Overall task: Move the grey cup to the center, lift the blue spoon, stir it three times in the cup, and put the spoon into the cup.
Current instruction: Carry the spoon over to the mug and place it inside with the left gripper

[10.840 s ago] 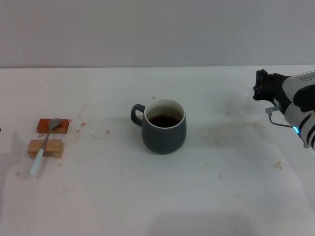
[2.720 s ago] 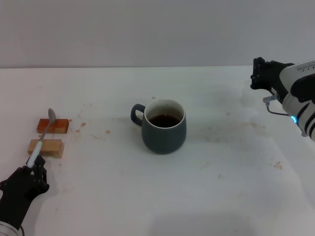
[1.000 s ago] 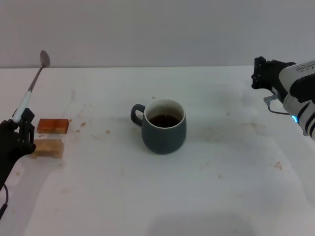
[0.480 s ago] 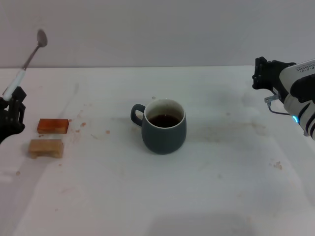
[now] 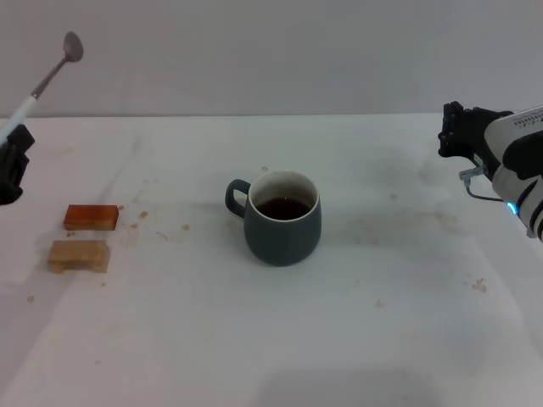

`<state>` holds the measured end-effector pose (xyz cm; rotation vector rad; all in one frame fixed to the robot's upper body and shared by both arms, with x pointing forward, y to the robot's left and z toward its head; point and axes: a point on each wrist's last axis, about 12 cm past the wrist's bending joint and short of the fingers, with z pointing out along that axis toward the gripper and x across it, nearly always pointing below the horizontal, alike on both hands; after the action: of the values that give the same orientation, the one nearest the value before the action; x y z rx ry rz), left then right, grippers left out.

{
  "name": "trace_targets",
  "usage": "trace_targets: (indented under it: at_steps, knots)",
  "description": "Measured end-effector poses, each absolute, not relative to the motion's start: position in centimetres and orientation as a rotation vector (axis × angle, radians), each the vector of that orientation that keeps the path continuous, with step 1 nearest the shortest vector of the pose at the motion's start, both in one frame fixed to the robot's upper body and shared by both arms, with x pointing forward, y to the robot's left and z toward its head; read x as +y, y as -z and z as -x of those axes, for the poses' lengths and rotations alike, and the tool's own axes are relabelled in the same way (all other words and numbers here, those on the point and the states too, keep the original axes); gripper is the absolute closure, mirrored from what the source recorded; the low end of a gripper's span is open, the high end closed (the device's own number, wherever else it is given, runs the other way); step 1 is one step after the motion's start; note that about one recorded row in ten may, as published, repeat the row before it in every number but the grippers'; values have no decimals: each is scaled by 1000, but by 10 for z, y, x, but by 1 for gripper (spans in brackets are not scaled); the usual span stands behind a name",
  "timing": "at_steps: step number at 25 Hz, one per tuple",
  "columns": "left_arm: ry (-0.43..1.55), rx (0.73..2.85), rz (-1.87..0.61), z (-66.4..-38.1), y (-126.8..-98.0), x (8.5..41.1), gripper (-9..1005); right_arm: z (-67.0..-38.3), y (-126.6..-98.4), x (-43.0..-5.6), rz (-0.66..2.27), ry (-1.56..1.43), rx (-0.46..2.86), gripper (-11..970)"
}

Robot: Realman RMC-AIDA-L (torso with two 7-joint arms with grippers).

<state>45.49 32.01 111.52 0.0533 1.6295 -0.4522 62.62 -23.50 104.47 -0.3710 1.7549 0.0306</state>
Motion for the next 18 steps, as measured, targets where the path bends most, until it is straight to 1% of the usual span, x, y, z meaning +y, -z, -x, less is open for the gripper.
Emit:
trace_targets:
  at_steps: [1,4,9,11,16,18]
  knots:
    - [452,1630,-53,-455,-1115,320,864,-626,-1045,-235,371,-29,1756,926]
    - [494,1639,-76,-455,-1131,326,864,-626,-1045,-236,372,-27,1756,926]
    - [515,1664,-101,-454,-1140,327,864,-627,-1045,-236,374,-23,1755,926]
    - [521,1688,-140,-451,-1149,324,863,-628,-1046,-236,375,-21,1755,926]
    - [519,1718,-170,-448,-1160,318,863,-629,-1046,-237,378,-15,1755,926]
    - [519,1718,-170,-448,-1160,318,863,-629,-1046,-239,379,-9,1756,926]
